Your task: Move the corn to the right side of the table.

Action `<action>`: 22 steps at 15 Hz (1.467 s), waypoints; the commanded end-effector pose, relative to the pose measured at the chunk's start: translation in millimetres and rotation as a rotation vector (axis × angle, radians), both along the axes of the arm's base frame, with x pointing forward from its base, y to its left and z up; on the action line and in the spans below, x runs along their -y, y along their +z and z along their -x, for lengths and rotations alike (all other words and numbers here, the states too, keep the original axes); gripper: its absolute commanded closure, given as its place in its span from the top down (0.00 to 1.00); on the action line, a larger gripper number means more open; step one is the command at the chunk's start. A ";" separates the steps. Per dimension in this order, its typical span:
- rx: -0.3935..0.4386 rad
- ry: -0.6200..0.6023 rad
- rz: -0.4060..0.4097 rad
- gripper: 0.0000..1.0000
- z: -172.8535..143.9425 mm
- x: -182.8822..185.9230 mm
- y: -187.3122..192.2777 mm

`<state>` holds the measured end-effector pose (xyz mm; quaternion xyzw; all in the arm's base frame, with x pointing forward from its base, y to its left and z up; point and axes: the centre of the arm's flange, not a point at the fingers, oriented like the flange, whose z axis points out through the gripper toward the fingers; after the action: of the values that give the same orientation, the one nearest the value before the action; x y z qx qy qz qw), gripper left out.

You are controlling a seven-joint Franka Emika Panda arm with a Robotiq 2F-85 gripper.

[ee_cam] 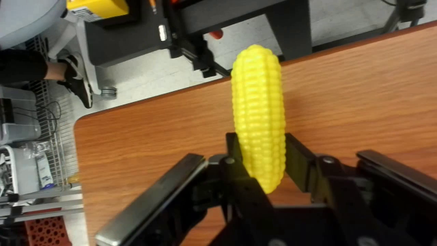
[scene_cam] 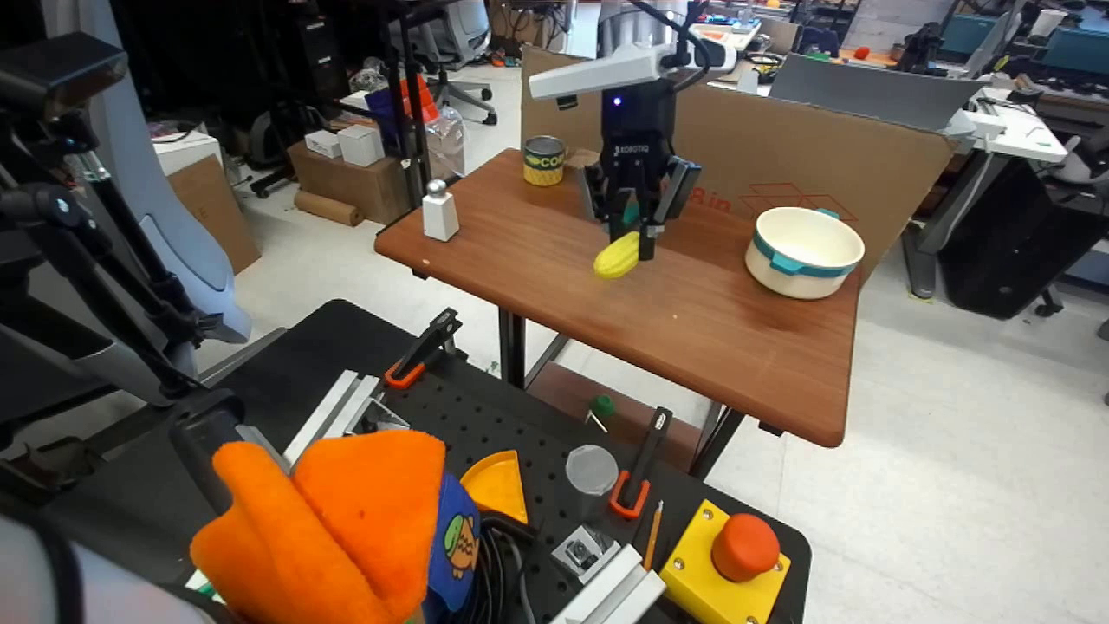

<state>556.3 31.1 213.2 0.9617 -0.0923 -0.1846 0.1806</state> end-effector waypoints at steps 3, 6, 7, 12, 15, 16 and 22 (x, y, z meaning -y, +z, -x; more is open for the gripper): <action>-0.079 0.043 0.081 0.18 -5.0 90.1 -19.3; -0.045 0.082 0.107 0.18 -10.8 116.7 -28.9; -0.028 0.099 0.115 0.18 -17.7 123.4 -33.3; 0.117 0.139 0.131 0.18 -48.8 142.3 -49.5; 0.130 0.176 0.135 0.18 -55.0 147.0 -58.6; 0.118 0.194 0.145 0.18 -52.5 147.0 -63.4; 0.044 0.331 0.197 0.18 -39.1 138.6 -73.8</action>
<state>602.1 -103.2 153.2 0.9540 0.0122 -0.1130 0.2775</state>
